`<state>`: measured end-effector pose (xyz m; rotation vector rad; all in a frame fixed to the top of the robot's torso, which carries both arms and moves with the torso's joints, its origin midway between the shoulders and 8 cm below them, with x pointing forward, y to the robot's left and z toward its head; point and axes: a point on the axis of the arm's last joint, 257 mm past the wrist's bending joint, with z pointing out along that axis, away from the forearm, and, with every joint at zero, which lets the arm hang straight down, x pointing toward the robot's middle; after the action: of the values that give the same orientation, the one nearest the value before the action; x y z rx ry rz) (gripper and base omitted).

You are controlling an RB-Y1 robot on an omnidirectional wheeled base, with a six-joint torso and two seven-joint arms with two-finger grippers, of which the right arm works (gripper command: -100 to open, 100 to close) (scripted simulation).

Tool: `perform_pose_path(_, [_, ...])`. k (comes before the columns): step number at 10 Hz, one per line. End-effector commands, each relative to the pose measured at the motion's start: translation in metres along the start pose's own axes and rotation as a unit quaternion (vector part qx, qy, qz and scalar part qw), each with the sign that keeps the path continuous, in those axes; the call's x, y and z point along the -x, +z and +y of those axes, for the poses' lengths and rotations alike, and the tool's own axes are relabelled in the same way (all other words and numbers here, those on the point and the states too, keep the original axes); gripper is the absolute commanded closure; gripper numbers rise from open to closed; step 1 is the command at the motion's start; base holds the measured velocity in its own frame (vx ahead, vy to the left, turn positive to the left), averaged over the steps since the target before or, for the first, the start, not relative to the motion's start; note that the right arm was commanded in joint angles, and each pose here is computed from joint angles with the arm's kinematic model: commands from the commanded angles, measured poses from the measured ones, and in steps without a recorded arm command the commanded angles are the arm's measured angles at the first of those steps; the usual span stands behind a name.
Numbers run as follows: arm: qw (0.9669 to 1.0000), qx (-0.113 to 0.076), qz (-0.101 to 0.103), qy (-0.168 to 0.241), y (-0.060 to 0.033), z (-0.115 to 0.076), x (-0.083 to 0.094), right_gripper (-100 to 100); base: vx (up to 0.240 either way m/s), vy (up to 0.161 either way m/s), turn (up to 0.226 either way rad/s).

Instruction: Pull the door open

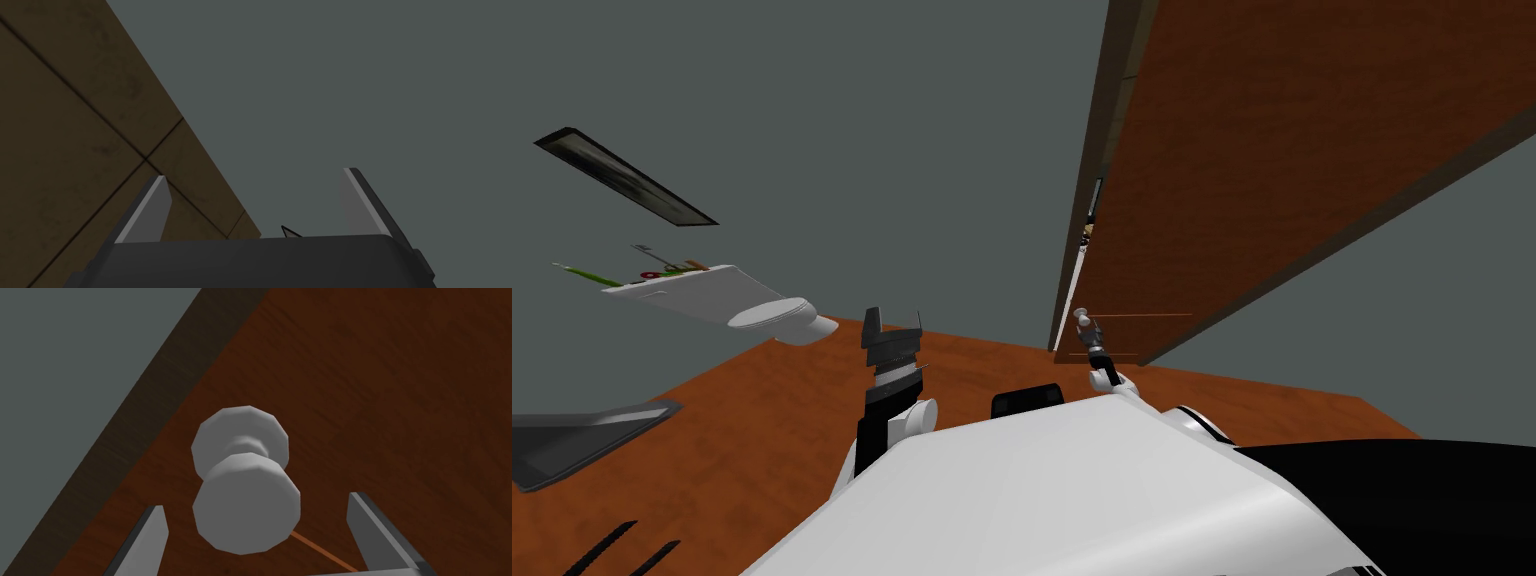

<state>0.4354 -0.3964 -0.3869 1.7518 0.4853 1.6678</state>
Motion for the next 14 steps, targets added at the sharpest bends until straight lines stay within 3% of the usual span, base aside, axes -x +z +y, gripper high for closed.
perform_pose_path(1, [0.9997,0.0,-0.001,0.024,0.0009,-0.002,-0.002,-100,-0.053,-0.012,0.008])
perform_pose_path(3, [0.9975,0.001,-0.003,0.071,0.0033,-0.007,-0.006,-100,-0.073,-0.009,0.012])
perform_pose_path(6, [0.9942,0.001,-0.005,0.108,0.0045,-0.01,-0.008,-100,-0.053,-0.008,0.008])
perform_pose_path(8, [0.9878,0.001,-0.008,0.155,0.0067,-0.016,-0.012,-100,-0.055,-0.015,0.014])
perform_pose_path(9, [0.9867,0.001,-0.008,0.163,0.0067,-0.016,-0.012,-100,-0.058,-0.016,0.006])
perform_pose_path(11, [0.9783,0.001,-0.01,0.207,0.0087,-0.021,-0.016,-100,-0.056,-0.017,0.01])
perform_pose_path(12, [0.9764,0.001,-0.01,0.216,0.0087,-0.021,-0.016,-100,-0.05,-0.014,0.006])
perform_pose_path(13, [0.9711,0.001,-0.012,0.238,0.0096,-0.024,-0.018,-100,-0.058,-0.012,0.01])
perform_pose_path(14, [0.9705,0.001,-0.012,0.241,0.0096,-0.024,-0.018,-100,-0.042,-0.008,0.005])
